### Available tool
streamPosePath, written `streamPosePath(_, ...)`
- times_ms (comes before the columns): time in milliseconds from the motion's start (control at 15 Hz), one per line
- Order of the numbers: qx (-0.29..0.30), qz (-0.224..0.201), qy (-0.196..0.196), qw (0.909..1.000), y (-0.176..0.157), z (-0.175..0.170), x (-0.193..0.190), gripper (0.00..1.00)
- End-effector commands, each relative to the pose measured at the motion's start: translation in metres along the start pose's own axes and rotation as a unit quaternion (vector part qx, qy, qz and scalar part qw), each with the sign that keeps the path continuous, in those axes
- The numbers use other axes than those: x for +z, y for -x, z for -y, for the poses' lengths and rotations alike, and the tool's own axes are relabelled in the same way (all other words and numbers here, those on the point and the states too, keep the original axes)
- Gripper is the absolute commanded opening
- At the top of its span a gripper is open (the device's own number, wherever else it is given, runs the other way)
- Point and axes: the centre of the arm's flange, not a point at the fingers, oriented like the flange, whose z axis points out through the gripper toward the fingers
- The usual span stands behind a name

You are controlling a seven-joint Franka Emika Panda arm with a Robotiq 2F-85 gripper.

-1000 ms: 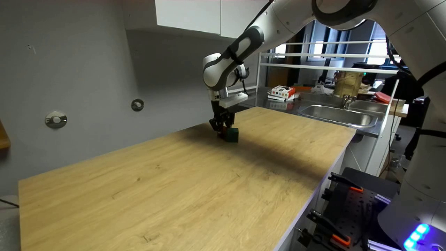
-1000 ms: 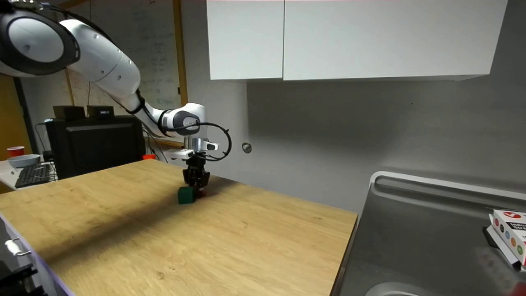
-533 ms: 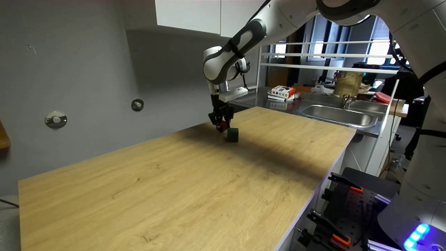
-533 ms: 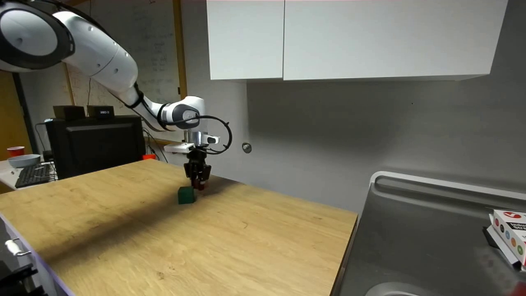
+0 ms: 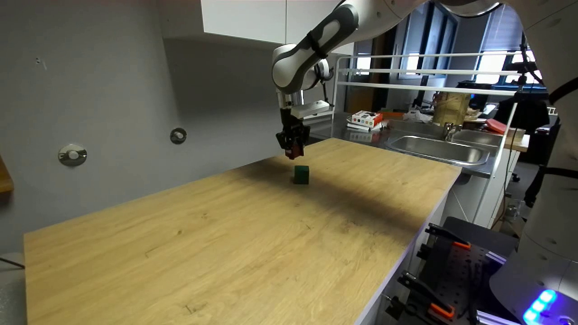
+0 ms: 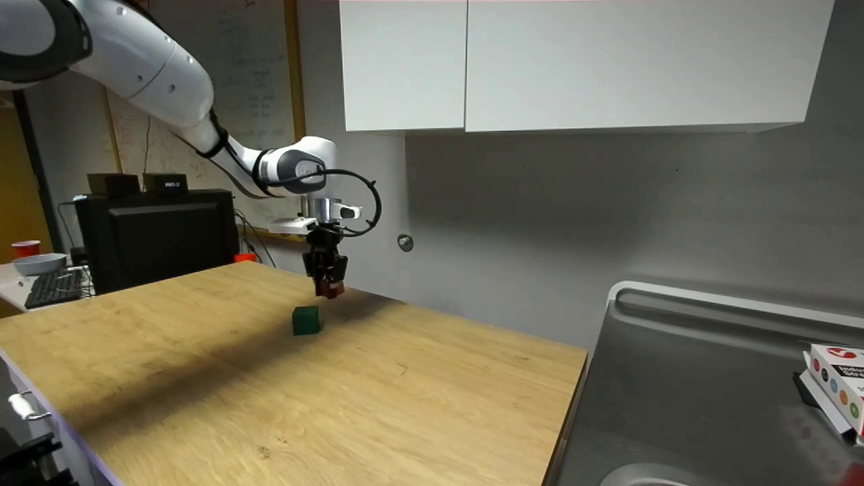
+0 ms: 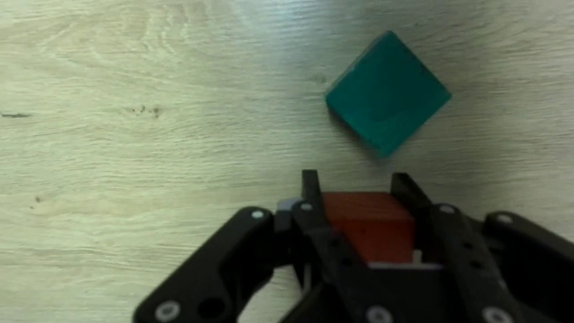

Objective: Put the orange block on the green one

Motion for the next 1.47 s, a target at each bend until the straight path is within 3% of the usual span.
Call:
streamPosePath(0,0.015,0.003,-0.012,0.9998,0.030,-0.018,-0.003,0.18)
streamPosePath(333,0.025,0.014,-0.019,0.9994,0.047,-0.026,0.005,0.18)
streamPosePath(1400,0.003,0.040,-0.034,0.9986,0.081,0.018,0.024,0.18)
